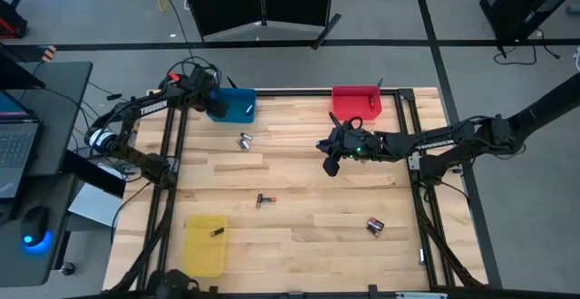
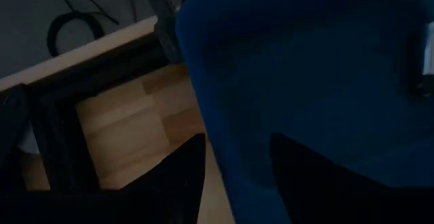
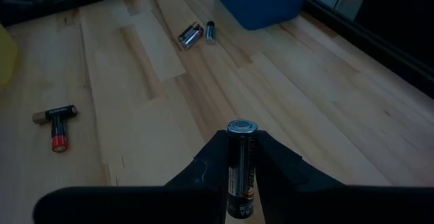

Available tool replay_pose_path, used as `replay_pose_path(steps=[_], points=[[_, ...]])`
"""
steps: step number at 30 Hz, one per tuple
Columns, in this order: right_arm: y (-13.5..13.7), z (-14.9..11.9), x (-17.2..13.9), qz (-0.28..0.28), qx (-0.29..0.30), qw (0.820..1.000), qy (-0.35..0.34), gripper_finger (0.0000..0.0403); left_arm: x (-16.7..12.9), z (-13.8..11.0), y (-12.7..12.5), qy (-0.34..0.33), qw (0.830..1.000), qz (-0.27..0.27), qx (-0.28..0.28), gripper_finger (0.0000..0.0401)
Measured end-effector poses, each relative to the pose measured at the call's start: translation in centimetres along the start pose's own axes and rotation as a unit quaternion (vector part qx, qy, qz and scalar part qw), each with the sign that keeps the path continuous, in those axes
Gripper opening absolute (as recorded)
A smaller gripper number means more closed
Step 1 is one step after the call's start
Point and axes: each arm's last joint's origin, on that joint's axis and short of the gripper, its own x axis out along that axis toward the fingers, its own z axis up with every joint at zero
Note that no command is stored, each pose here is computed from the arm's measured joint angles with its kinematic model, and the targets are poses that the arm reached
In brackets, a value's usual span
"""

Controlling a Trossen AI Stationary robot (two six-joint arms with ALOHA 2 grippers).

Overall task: Sort batteries
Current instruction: Put the silver battery into the blue bin

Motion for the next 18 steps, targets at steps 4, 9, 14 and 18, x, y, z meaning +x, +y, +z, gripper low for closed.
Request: replay_pose_path(steps=[4,9,14,18], points=[[0.0,0.0,0.0,0.0,0.0,1.0,0.0,0.0061,-0.03,0.03,0.06,-0.002,1.0,0.01,0.002,0.0141],[0.0,0.0,0.0,0.0,0.0,1.0,0.0,0.0061,-0.03,0.04,0.09,-0.003,1.0,0.015,0.016,0.0051],[0.0,0.0,0.0,0.0,0.0,1.0,0.0,0.0061,-0.06,0.13,0.08,-0.008,1.0,0.015,0.027,0.0014],[0.0,0.0,0.0,0.0,0.0,1.0,0.0,0.0061,-0.09,0.27,0.08,-0.016,0.999,0.017,0.027,0.0014]])
